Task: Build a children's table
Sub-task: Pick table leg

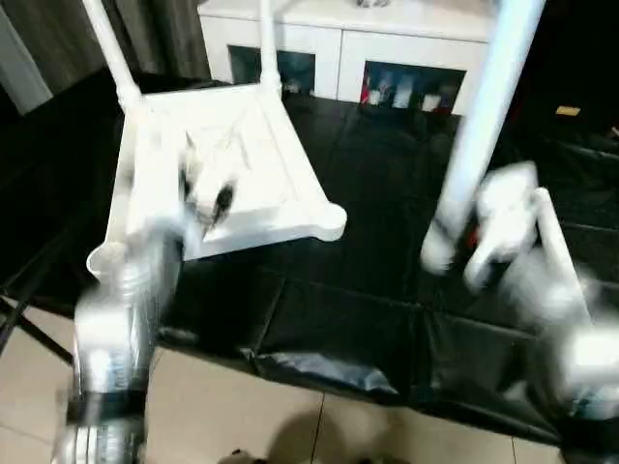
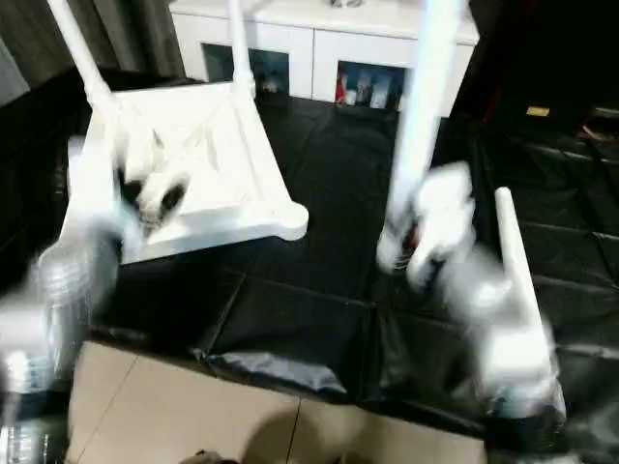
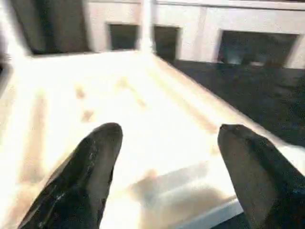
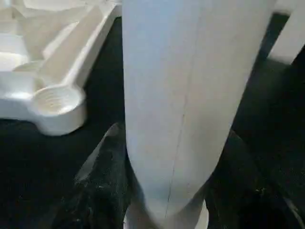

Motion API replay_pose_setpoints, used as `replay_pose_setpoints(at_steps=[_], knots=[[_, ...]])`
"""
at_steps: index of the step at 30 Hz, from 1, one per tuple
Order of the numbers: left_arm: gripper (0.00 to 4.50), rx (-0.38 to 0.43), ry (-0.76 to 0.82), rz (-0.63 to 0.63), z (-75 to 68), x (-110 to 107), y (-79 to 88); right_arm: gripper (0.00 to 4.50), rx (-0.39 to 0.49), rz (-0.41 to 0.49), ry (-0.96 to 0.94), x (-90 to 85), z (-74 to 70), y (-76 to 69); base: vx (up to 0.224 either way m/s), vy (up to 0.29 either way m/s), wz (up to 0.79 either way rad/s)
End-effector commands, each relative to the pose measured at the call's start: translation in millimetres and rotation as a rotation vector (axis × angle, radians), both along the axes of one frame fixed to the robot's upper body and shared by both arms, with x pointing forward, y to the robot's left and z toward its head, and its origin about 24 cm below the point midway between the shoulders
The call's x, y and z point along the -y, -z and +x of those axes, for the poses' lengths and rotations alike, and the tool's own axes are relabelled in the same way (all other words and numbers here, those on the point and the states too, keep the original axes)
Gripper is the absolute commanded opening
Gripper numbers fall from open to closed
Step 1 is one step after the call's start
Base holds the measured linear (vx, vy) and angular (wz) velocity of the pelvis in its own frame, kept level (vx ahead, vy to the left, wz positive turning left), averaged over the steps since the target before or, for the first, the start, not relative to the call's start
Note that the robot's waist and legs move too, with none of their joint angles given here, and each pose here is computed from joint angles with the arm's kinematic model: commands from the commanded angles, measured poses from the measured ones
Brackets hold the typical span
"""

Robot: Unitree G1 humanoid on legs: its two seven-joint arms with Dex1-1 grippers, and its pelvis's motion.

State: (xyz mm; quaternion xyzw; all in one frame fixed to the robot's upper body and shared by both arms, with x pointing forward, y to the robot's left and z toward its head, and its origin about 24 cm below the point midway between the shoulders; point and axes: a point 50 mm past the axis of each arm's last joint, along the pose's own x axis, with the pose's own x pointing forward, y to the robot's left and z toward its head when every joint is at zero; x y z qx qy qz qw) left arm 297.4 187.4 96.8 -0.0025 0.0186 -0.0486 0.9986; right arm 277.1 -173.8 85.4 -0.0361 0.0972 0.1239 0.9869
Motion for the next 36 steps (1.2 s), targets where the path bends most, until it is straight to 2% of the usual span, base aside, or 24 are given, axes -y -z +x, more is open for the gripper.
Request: replay_pose_setpoints(at_steps=[1, 6, 10, 20, 25, 31, 36], knots=[[3.71, 0.046, -0.011, 0.027, -2.9, 7.2, -3.3, 1.86, 0.065, 0.061, -0.015, -10.8, -2.9, -10.0, 0.000, 0.000, 0.00], [3.71, 0.063, -0.047, 0.019, -2.2, 11.8, -4.2, 1.86, 0.082, 0.120, -0.072, -29.2, 0.9, -5.9, 0.000, 0.000, 0.00], [3.71, 0.094, -0.045, 0.044, 0.3, 14.8, -6.3, 1.86, 0.073, 0.167, -0.064, -32.3, 2.9, -3.5, 0.000, 0.000, 0.00], [3.71, 0.114, -0.033, 0.036, 3.0, 20.5, -9.4, 1.86, 0.066, 0.164, -0.097, -35.6, 5.9, -1.4, 0.064, -0.081, -0.70], [3.71, 0.109, -0.040, 0.032, 2.8, 19.1, -8.8, 1.86, 0.063, 0.121, -0.140, -38.0, 6.2, 0.4, 0.139, -0.048, -0.08], [3.71, 0.102, -0.045, 0.029, 4.7, 18.2, -8.5, 1.86, 0.067, 0.112, -0.142, -39.5, 4.8, 1.6, 0.136, 0.040, 0.02], [3.71, 0.090, -0.044, 0.024, 5.9, 20.1, -7.4, 1.86, 0.066, 0.109, -0.129, -38.7, 5.3, 2.6, 0.069, -0.130, -0.02]])
